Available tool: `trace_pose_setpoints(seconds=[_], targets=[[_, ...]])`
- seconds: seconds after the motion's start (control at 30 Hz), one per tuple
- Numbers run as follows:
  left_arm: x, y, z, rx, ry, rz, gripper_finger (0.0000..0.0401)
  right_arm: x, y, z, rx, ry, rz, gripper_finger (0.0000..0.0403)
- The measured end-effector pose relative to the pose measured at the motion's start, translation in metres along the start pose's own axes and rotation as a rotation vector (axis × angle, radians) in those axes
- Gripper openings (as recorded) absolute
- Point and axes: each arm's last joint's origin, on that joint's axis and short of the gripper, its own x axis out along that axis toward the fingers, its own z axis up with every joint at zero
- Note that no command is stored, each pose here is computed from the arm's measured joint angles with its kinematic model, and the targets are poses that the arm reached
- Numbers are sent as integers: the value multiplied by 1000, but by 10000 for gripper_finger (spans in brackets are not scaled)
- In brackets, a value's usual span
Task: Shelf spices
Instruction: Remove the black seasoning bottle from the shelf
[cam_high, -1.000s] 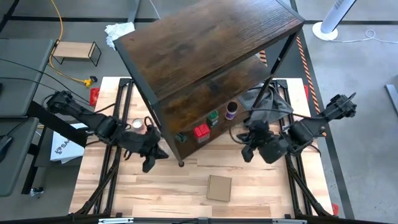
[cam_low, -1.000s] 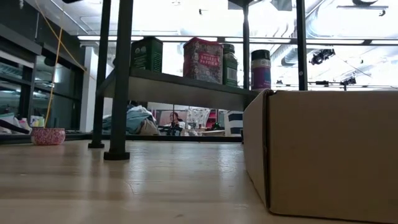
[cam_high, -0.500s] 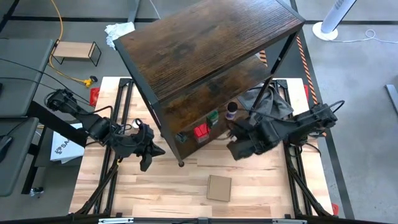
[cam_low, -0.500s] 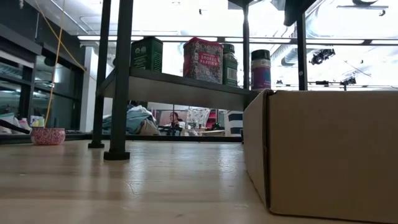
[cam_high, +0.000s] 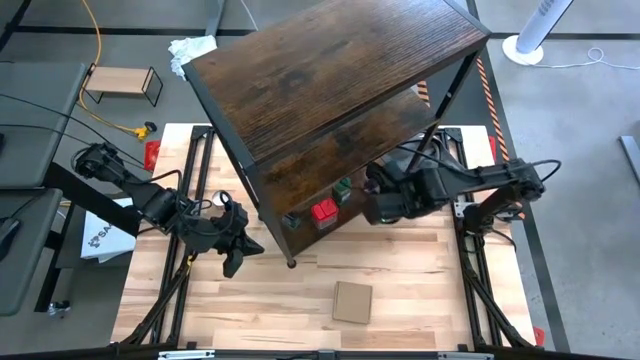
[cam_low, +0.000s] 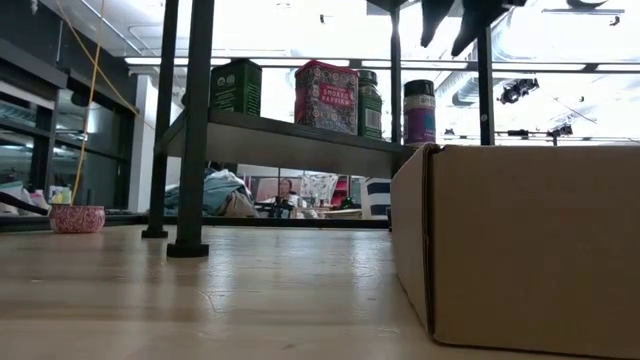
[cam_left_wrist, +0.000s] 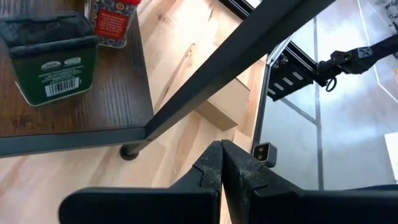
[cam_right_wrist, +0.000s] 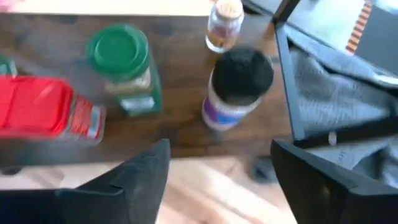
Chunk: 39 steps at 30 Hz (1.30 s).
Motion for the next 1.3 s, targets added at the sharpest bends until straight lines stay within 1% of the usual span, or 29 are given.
trace_pose_setpoints(seconds=[0.13,0.3,0.47,0.6,0.8,1.0,1.3], targets=[[0,0,0,-34,0,-1,0,8,-2,12,28,-35,-4,294],[0,0,0,-67,1,-1,0,17,-7,23,46,-10,-13,294],[0,0,0,-69,-1,1,0,31,-14,39,104,-11,-32,294],[0,0,0,-76,0,-1,0,40,-17,45,117,21,-39,294],[0,0,0,-77,10,-8,0,58,-18,54,170,61,-65,294],[0,0,0,-77,10,-7,0,74,-9,55,155,62,-90,294],[0,0,0,-58,-4,3,0,87,-1,52,124,78,-123,294]])
